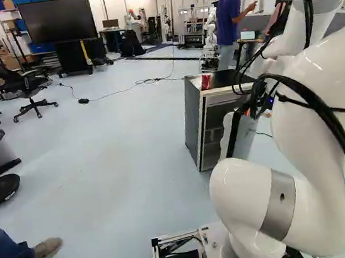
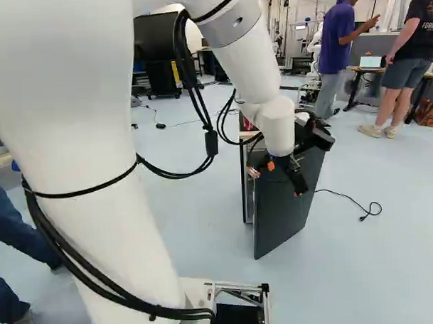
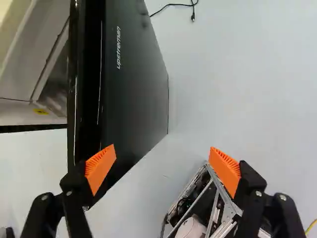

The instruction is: Grab a drink from the fridge

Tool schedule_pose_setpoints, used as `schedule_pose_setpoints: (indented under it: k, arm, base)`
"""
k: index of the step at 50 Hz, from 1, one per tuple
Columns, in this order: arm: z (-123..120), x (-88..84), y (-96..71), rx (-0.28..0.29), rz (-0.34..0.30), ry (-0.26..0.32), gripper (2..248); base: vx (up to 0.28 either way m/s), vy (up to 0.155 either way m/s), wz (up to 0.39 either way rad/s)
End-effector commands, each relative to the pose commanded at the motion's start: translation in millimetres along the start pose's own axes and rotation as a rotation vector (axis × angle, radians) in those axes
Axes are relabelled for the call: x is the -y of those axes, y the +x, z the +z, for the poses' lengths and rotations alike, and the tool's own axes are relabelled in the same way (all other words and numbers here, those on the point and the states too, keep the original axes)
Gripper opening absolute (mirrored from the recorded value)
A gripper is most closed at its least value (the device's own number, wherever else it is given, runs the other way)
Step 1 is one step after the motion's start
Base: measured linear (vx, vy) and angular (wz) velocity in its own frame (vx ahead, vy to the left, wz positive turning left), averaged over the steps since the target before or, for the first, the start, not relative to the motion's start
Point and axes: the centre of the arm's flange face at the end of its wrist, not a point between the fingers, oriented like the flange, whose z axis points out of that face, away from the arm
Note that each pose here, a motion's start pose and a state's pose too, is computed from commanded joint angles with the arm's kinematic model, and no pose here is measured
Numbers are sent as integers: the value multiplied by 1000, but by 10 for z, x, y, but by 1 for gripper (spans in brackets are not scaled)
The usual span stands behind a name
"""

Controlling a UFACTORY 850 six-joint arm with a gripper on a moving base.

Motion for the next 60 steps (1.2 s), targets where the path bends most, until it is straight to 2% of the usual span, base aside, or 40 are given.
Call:
schedule_pose_setpoints:
  k: [32, 60]
  arm:
    - [-9, 574, -265, 13, -126, 51, 247]
    - [78, 1147, -301, 23, -229, 97, 247]
  base:
    - [0, 0, 0]
    - [0, 0, 0]
